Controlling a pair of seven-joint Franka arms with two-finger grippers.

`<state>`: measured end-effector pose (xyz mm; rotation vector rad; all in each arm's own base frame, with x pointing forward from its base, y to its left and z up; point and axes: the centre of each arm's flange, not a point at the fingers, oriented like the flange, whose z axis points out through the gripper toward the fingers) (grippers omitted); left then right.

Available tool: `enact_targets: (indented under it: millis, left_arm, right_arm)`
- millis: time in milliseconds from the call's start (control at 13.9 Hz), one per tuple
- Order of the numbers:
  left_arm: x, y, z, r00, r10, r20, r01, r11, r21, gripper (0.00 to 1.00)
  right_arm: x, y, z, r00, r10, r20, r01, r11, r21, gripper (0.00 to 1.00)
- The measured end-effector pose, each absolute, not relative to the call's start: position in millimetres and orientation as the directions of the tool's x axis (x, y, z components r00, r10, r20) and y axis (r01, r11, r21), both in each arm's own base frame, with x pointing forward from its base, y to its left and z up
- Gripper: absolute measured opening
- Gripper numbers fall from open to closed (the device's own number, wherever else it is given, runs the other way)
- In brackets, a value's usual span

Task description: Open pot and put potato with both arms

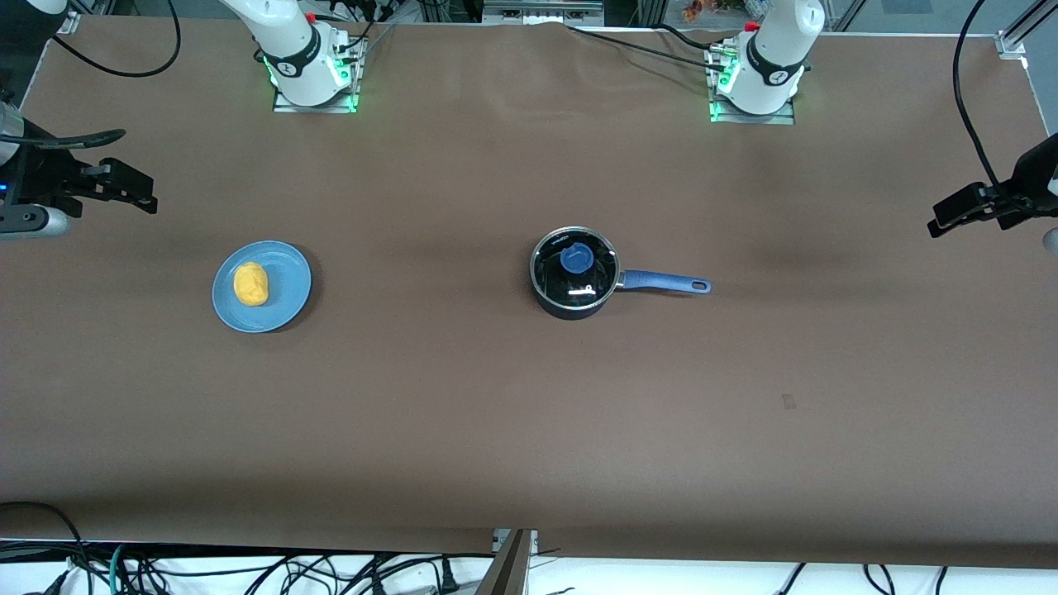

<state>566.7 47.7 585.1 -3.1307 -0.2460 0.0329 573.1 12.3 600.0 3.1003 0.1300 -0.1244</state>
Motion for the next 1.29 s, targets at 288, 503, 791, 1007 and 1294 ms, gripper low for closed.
enact_targets:
  millis: [288,503,791,1007,1294]
  left_arm:
    - [569,48,584,0.988,0.156,-0.022,0.156,-0.988,-0.003,1.0]
    - [570,44,583,0.988,0.15,-0.023,0.15,-0.989,-0.004,1.0]
    - [571,41,581,0.989,0.144,-0.026,0.144,-0.99,-0.004,1.0]
    - [572,41,580,0.989,0.144,-0.028,0.144,-0.99,-0.004,1.0]
    - [573,36,578,0.99,0.136,-0.032,0.136,-0.991,-0.005,1.0]
  right_arm:
    - [573,12,600,0.993,0.082,-0.081,0.085,-0.996,0.033,1.0]
    - [573,12,600,0.993,0.082,-0.081,0.085,-0.996,0.033,1.0]
    - [573,12,600,0.993,0.082,-0.082,0.085,-0.996,0.033,1.0]
    - [573,12,600,0.993,0.082,-0.082,0.085,-0.996,0.032,1.0]
    - [573,12,600,0.993,0.082,-0.082,0.085,-0.996,0.032,1.0]
